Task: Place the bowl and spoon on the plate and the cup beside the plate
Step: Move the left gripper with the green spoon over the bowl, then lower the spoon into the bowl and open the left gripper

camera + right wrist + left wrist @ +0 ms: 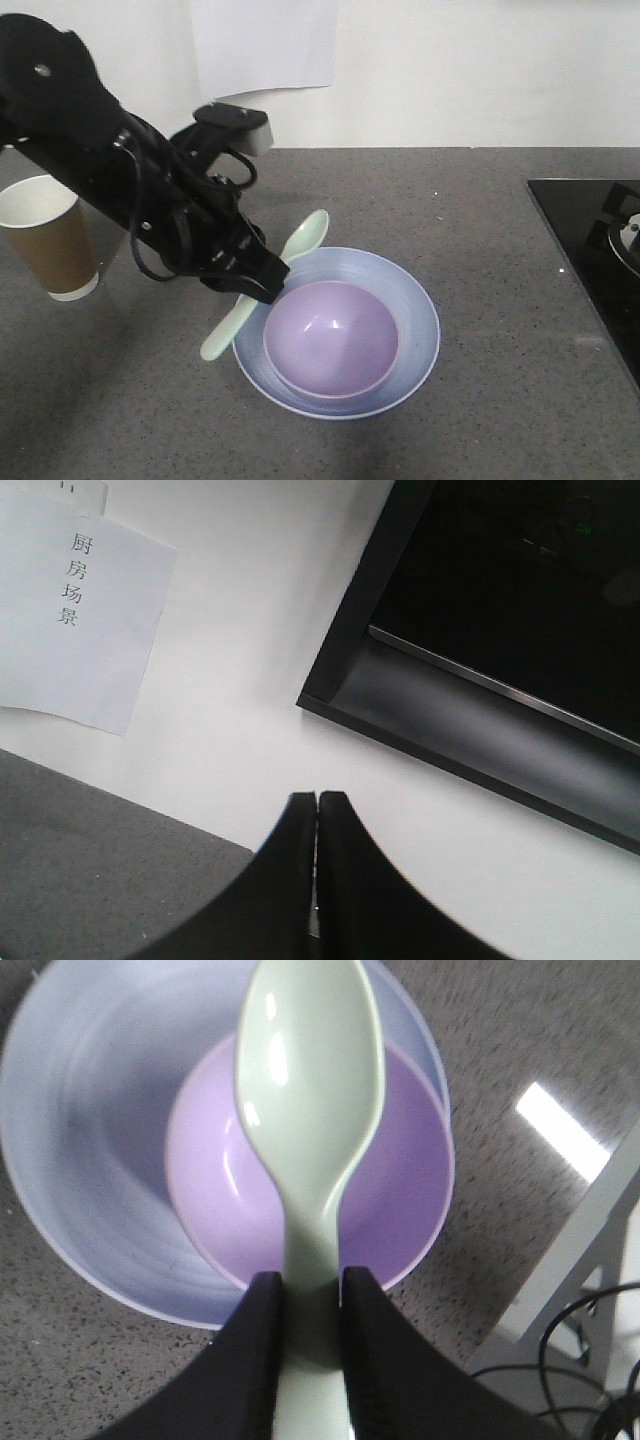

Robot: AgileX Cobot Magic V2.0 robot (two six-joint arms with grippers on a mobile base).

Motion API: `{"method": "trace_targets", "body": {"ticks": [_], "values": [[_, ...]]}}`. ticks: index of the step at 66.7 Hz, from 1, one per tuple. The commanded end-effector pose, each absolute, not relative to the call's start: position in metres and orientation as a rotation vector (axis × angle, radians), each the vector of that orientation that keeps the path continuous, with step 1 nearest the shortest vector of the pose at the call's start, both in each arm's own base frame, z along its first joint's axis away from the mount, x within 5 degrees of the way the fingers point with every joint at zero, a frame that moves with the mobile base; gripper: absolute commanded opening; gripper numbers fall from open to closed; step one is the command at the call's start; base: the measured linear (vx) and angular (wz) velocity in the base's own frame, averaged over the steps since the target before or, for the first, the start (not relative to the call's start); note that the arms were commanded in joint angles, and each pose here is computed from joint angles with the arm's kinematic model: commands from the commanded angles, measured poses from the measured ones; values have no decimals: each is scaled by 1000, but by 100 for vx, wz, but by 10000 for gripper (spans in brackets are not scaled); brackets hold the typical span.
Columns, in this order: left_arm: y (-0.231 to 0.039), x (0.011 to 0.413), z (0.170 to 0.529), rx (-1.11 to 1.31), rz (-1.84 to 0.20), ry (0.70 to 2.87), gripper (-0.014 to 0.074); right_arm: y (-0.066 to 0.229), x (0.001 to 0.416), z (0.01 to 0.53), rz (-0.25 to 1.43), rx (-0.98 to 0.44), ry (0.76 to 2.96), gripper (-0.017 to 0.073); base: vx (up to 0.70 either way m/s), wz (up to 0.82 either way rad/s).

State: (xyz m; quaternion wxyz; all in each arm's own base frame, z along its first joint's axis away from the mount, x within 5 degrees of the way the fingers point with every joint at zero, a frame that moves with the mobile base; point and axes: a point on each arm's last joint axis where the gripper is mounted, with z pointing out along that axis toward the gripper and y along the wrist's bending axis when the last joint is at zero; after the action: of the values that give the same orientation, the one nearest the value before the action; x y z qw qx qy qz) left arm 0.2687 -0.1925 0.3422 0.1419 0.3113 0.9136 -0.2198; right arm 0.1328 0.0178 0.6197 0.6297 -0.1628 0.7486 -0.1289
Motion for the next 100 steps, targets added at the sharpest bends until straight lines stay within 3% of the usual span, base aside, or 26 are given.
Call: {"method": "trace_targets", "body": {"ticks": [1, 19, 64, 81, 100], "values": [[-205, 261, 353, 917, -639, 2579, -7, 13, 126, 625, -312, -345, 1685, -5, 0, 0], [-229, 255, 339, 1008, -649, 2587, -7, 13, 126, 625, -312, -345, 1685, -5, 0, 0], [-228, 257, 339, 1006, -627, 2575, 15, 13, 126, 625, -314, -346, 1685, -5, 0, 0], [-228, 257, 339, 1006, -627, 2578, 87, 13, 126, 625, -313, -345, 1685, -5, 0, 0], [-228, 257, 339, 1004, -627, 2575, 240, 13, 126, 625, -313, -345, 1685, -5, 0, 0]]}}
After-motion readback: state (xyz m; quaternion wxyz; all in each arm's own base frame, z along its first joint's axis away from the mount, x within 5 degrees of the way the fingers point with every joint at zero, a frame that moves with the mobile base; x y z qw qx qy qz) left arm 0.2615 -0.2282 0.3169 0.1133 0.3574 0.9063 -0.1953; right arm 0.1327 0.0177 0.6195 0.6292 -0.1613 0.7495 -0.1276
